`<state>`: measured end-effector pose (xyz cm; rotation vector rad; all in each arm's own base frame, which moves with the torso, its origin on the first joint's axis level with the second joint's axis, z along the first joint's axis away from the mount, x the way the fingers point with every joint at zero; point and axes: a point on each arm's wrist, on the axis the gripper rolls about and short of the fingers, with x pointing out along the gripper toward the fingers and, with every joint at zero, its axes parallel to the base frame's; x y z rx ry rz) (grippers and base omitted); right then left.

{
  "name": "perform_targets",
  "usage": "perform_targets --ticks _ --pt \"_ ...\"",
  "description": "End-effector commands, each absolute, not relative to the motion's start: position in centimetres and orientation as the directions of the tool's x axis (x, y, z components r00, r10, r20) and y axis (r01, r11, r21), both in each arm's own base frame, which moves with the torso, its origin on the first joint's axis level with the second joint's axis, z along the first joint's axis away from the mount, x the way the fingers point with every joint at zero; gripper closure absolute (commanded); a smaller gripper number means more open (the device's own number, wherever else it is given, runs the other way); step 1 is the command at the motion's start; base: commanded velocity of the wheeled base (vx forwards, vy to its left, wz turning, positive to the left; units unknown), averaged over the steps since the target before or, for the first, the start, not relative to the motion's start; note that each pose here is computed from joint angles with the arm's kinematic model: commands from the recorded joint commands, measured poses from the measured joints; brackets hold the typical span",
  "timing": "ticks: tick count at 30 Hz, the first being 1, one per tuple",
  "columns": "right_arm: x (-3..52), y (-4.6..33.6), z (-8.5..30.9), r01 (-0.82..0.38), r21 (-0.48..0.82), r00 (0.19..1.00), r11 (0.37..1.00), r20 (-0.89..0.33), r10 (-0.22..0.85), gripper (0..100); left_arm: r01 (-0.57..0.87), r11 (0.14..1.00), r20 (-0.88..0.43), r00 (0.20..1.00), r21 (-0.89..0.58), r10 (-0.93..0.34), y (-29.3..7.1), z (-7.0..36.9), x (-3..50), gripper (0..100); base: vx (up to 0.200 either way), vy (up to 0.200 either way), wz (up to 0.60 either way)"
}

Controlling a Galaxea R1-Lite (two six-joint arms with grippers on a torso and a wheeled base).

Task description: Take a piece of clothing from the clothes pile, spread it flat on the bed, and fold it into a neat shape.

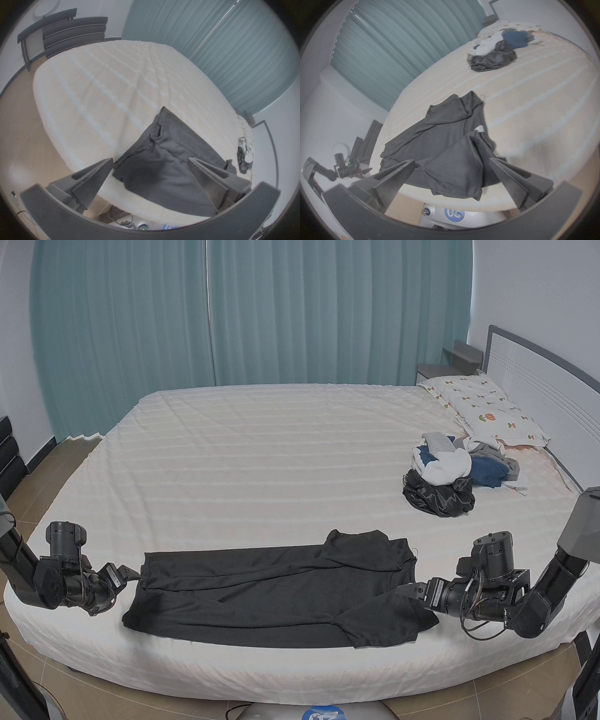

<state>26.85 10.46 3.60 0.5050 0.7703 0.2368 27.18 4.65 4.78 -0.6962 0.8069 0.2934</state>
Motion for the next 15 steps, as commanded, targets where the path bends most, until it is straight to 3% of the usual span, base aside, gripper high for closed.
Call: perform_targets --ticks 1,10,15 --pt "29.5 10.3 2.0 -0.078 0.498 0.684 0.864 -0.604 0.41 0 -0.496 0.704 -0.743 0.666 -0.508 -0.067 5.1 3.6 30.3 0 0.0 0.0 0.0" --pt "32.9 9.4 -0.5 -0.205 0.431 0.663 0.879 -0.6 0.448 0 -0.524 0.683 -0.764 0.64 -0.509 -0.078 5.0 2.1 31.2 0 0.0 0.0 0.0" --pt "34.0 8.1 -0.9 -0.243 0.481 0.641 0.842 -0.572 0.512 0 -0.519 0.691 -0.772 0.63 -0.503 -0.089 4.6 1.7 31.3 0 0.0 0.0 0.0"
